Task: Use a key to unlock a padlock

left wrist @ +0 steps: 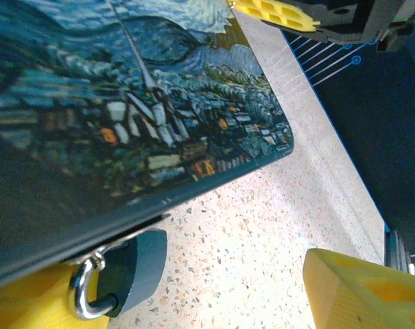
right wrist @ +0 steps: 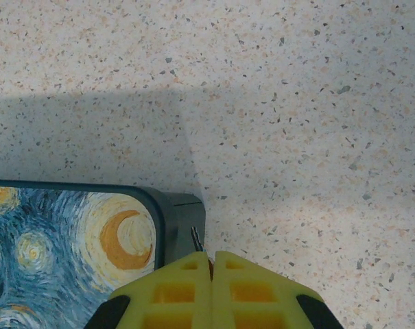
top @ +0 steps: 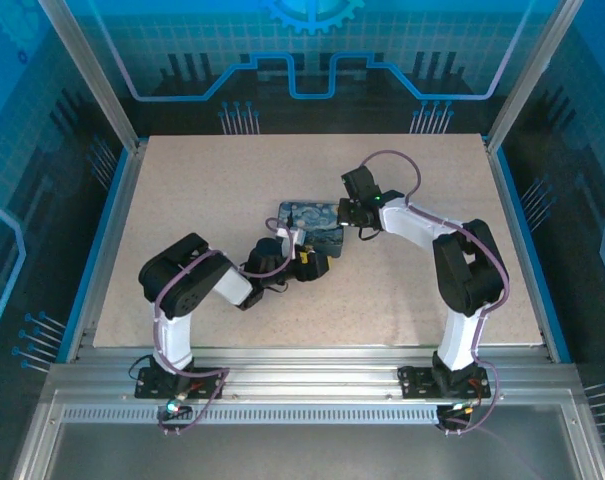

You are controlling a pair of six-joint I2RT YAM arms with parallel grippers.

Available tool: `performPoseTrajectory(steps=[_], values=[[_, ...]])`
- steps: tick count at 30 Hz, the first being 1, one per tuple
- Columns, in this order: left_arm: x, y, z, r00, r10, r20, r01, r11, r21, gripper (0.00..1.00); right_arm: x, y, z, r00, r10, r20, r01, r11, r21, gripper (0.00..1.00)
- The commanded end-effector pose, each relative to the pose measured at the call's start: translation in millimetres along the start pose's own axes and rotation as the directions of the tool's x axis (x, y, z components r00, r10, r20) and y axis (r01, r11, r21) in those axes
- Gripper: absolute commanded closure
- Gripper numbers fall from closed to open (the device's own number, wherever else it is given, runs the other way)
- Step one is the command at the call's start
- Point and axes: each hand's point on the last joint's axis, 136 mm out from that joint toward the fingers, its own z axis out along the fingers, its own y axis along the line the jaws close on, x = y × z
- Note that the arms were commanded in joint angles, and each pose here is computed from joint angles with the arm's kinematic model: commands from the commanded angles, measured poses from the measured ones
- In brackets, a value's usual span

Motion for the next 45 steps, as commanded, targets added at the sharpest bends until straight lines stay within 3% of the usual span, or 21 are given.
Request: performPoseTrajectory(steps=[1,7,13,21,28,45], values=[[2,-12,3,1.0,0.005,0.01,-0.006,0.997,0.073,0.27,12,9,-5,1.0,-0.003,-0.029,0.002,1.0,-0.031,1.0],[4,-1,-2,0.999,-0.039,0.015,0.038,0.999,0.038,0.27,11,10,-6,1.0,-0.001,-0.026,0.0,0.999,-0.033,1.0],[-5,4,-13,0.993,-0.09,0.071,0.085,0.994,0.065,0.43,12,9,-6,1.0,-0.001,-0.029,0.0,1.0,-0.029,1.0],[-3,7,-14,0.994,-0.095,0.057,0.092,0.994,0.063,0.41,11,11,-6,1.0,0.0,-0.029,-0.001,0.999,-0.033,1.0],[8,19,-12,0.995,-0.096,-0.001,0.096,0.995,-0.005,0.55,8,11,-7,1.0,0.001,-0.024,-0.002,0.999,-0.032,1.0],[8,34,-20,0.994,-0.104,-0.031,0.101,0.992,-0.082,0.86,10,10,-7,1.0,0.003,-0.021,-0.004,0.999,-0.033,1.0]])
